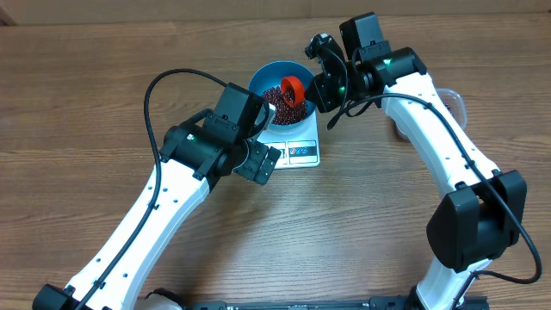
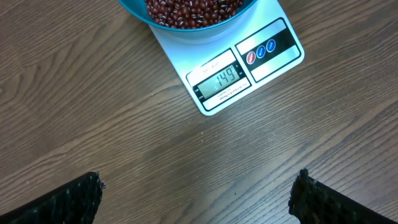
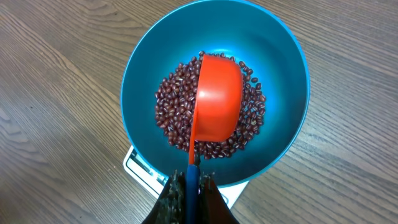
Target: Scoop item into bowl and weigh 150g on scale
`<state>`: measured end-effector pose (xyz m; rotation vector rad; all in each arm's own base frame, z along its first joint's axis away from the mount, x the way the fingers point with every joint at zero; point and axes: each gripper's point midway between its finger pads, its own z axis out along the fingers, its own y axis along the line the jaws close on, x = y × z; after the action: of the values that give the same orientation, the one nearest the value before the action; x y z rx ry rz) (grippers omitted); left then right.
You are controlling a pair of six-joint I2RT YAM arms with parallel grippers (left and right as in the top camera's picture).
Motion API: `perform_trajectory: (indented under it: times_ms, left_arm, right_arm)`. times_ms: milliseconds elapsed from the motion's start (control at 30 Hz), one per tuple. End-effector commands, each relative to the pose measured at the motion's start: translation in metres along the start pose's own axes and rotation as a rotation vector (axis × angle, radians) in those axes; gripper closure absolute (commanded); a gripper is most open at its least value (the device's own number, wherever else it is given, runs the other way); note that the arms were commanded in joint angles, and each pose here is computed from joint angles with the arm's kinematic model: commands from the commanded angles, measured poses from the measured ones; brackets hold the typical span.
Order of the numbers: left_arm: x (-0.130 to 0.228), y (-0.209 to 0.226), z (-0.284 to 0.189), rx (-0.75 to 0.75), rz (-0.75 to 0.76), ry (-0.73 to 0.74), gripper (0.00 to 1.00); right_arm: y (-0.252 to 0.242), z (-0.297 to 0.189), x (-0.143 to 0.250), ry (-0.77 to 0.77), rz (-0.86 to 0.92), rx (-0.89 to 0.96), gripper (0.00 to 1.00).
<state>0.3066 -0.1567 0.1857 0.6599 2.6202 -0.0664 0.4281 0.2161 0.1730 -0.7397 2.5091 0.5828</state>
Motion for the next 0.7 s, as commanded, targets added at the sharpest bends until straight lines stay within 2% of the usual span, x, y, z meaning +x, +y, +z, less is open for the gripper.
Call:
perform_trajectory:
  times_ms: [0, 667]
  left_arm:
    - [0.0001, -0.0019, -0.0028, 0.012, 0.015, -0.009, 0.00]
    - [0.0001, -0.0019, -0.0028, 0.012, 0.016, -0.009, 0.00]
  right_arm:
    - [0.0094, -0.0235, -0.0182, -0.066, -0.004, 0.011, 0.96]
    - [0.0097, -0.0234, -0.0140, -0.049, 0.035, 0.009, 0.96]
